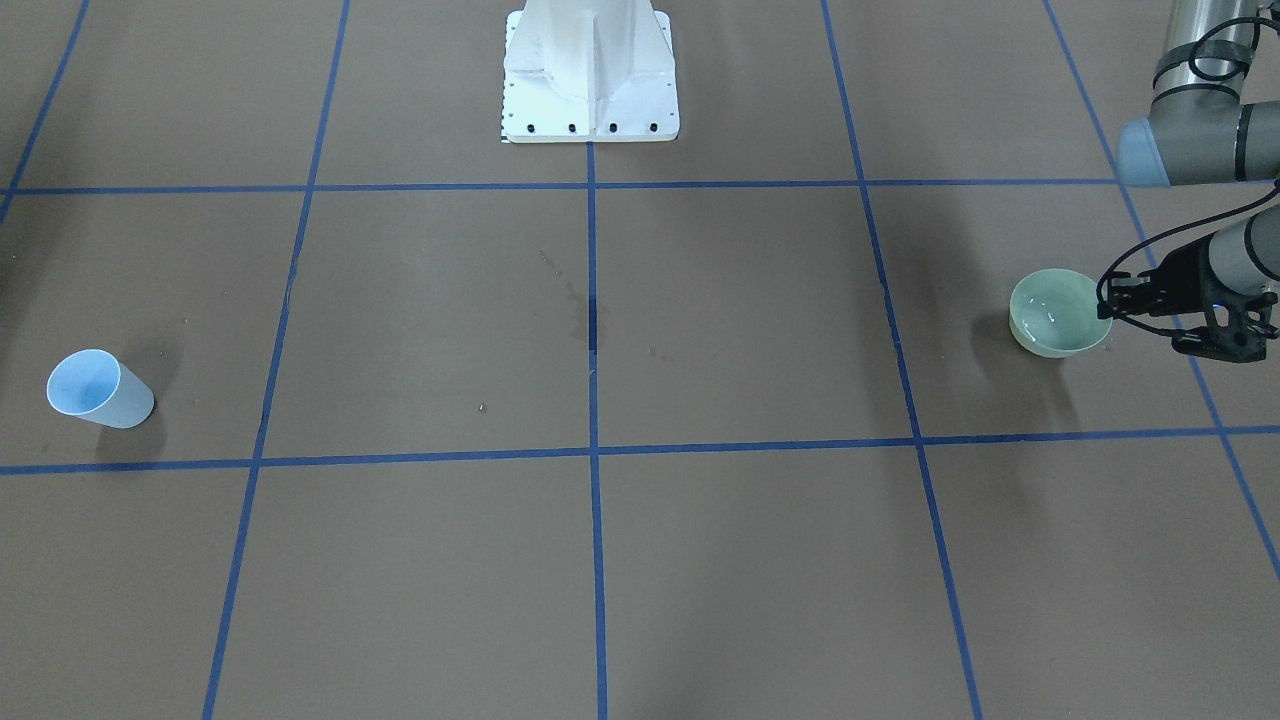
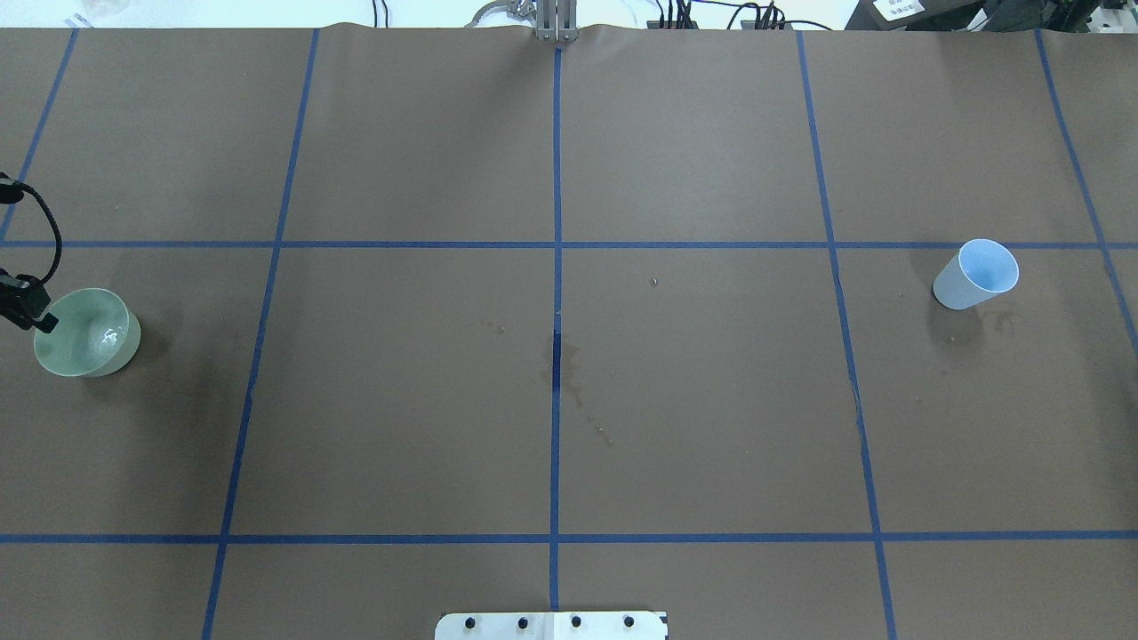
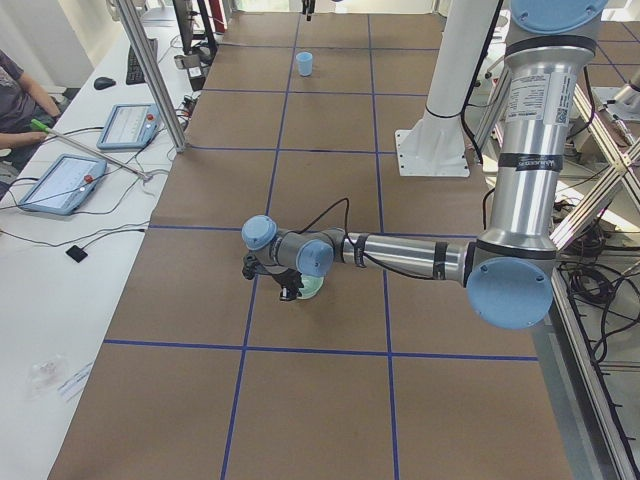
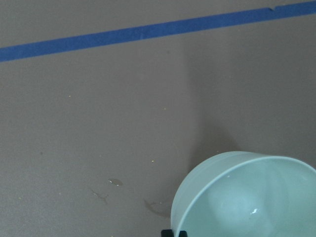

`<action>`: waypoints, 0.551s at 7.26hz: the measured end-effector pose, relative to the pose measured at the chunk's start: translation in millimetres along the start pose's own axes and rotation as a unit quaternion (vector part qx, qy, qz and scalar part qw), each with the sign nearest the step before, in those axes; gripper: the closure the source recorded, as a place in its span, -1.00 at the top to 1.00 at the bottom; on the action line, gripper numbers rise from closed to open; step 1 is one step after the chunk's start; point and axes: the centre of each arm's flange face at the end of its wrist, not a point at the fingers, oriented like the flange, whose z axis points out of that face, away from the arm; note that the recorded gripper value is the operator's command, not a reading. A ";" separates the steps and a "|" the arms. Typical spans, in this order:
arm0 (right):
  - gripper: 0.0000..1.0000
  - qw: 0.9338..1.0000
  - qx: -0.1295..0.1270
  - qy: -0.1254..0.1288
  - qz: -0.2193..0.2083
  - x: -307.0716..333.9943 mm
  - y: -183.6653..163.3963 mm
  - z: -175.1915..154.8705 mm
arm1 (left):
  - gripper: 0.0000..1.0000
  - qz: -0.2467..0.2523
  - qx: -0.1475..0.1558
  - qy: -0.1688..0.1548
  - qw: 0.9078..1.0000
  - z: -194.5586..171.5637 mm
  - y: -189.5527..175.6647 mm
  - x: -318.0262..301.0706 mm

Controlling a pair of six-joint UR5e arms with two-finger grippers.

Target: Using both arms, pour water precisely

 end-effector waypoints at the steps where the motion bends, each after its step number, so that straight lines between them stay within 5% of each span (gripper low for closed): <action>1: 1.00 1.000 -0.005 0.001 0.006 -1.6 -7.3 -1.5 | 1.00 0.004 0.002 0.001 1.000 -2.4 -0.3 0.6; 4: 1.00 1.000 -0.015 -0.001 0.013 -6.7 -17.8 -1.1 | 1.00 0.012 0.065 -0.002 0.998 -68.1 -2.5 -18.5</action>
